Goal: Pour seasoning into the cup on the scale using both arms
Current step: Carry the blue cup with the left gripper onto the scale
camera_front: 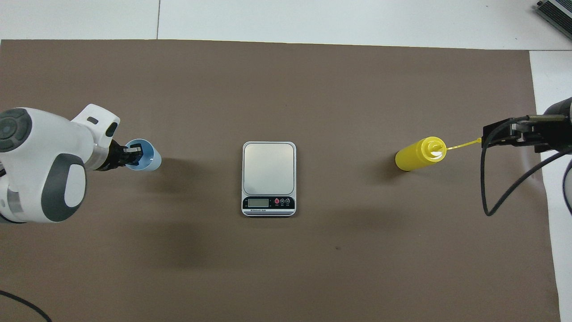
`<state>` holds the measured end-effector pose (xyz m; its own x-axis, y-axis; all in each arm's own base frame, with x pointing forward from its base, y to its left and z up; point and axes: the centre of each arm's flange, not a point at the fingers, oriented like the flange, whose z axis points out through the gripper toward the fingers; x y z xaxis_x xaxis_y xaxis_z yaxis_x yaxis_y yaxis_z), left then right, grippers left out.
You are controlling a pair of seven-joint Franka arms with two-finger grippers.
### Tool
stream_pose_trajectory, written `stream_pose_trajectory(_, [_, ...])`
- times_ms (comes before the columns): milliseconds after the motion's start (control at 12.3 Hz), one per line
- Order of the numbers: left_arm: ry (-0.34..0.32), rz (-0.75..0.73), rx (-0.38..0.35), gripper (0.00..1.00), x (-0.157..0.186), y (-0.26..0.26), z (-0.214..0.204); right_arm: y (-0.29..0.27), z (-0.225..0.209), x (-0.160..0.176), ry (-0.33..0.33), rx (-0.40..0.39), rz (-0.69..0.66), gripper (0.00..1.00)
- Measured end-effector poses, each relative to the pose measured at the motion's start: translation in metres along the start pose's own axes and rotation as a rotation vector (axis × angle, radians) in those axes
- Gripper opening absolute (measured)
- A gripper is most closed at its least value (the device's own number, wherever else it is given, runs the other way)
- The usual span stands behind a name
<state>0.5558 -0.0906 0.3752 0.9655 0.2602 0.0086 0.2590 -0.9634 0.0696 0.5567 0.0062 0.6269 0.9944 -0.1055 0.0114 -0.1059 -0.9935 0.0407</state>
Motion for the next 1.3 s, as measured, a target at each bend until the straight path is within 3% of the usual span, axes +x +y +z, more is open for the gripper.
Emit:
stream_pose_trajectory(486, [-0.002, -0.127, -0.015, 0.04, -0.044, 0.103, -0.012, 0.000, 0.000, 0.000, 0.000, 0.000, 0.000, 1.00])
stream_pose_trajectory(891, [-0.008, -0.185, -0.028, 0.04, -0.063, 0.158, -0.033, 0.000, 0.000, 0.000, 0.000, 0.000, 0.000, 1.00])
stream_pose_trajectory(1296, [-0.018, -0.245, -0.044, 0.04, -0.079, 0.207, -0.028, 0.000, 0.000, 0.000, 0.000, 0.000, 0.000, 1.00])
